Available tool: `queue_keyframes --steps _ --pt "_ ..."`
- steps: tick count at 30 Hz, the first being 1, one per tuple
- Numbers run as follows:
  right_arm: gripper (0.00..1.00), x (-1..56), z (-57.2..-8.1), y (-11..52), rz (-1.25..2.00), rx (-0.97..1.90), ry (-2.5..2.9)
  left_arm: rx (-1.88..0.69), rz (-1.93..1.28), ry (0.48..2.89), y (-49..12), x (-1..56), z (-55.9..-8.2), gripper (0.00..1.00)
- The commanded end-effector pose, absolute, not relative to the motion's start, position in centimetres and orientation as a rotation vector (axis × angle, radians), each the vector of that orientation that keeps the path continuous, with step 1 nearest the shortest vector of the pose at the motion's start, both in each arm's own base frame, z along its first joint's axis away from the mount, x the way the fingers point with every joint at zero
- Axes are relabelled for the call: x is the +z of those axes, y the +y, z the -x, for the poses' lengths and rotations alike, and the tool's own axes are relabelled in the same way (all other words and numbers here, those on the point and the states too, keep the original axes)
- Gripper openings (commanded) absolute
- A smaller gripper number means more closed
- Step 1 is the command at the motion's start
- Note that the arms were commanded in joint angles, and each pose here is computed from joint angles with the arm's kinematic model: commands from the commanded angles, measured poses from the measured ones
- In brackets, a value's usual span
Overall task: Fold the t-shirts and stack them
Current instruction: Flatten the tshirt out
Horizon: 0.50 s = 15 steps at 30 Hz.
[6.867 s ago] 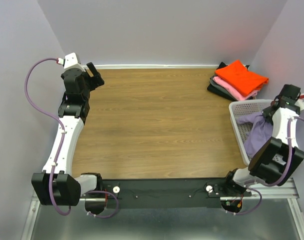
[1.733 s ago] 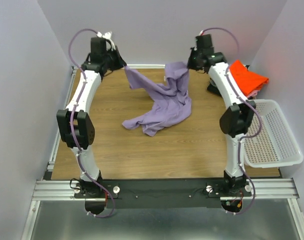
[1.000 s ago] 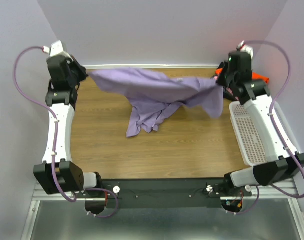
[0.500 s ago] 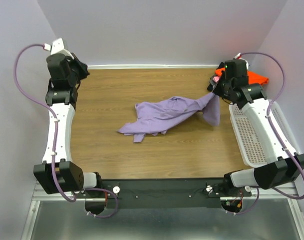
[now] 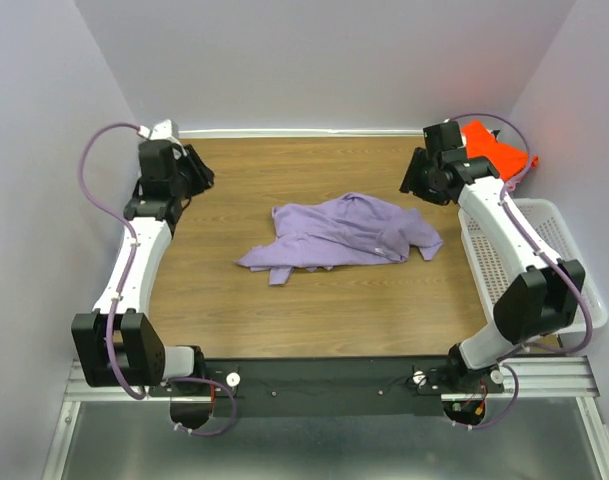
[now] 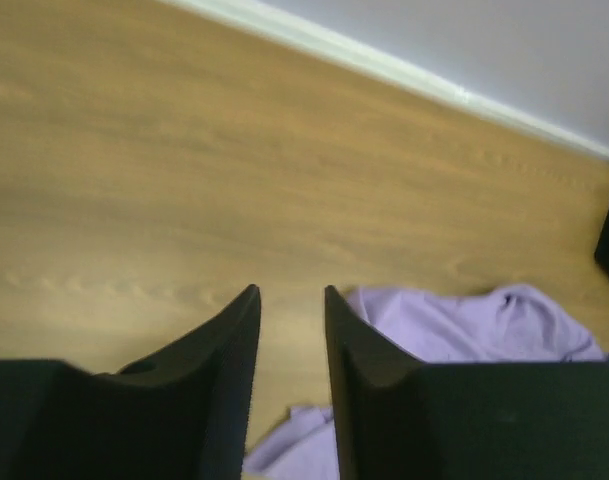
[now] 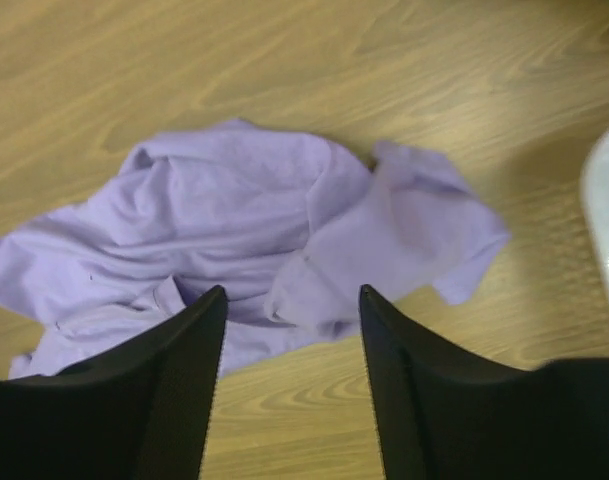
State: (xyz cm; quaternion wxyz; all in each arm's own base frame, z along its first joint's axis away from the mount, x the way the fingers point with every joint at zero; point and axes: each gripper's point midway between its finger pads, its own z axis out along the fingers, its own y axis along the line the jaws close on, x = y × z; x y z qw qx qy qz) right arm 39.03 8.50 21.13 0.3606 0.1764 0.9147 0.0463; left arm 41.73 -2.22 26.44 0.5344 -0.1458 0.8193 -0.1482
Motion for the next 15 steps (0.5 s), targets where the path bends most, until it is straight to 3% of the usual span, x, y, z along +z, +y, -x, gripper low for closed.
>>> queue_keyframes --steps 1,9,12,15 --pt "0.69 19.0 -39.2 11.7 -0.243 0.245 2.486 -0.395 0.302 2.063 -5.6 22.8 -40.0 0.52" --pt "0.73 16.0 -39.3 26.1 0.266 0.633 2.553 -0.495 0.350 2.171 -7.7 18.1 -38.8 0.67" --pt "0.73 14.9 -36.1 34.3 0.561 0.811 2.538 -0.513 0.398 2.207 -6.6 16.6 -38.8 0.71" --pt "0.73 15.0 -34.8 38.8 0.723 0.876 2.477 -0.460 0.510 2.215 -3.1 15.5 -39.0 0.71"
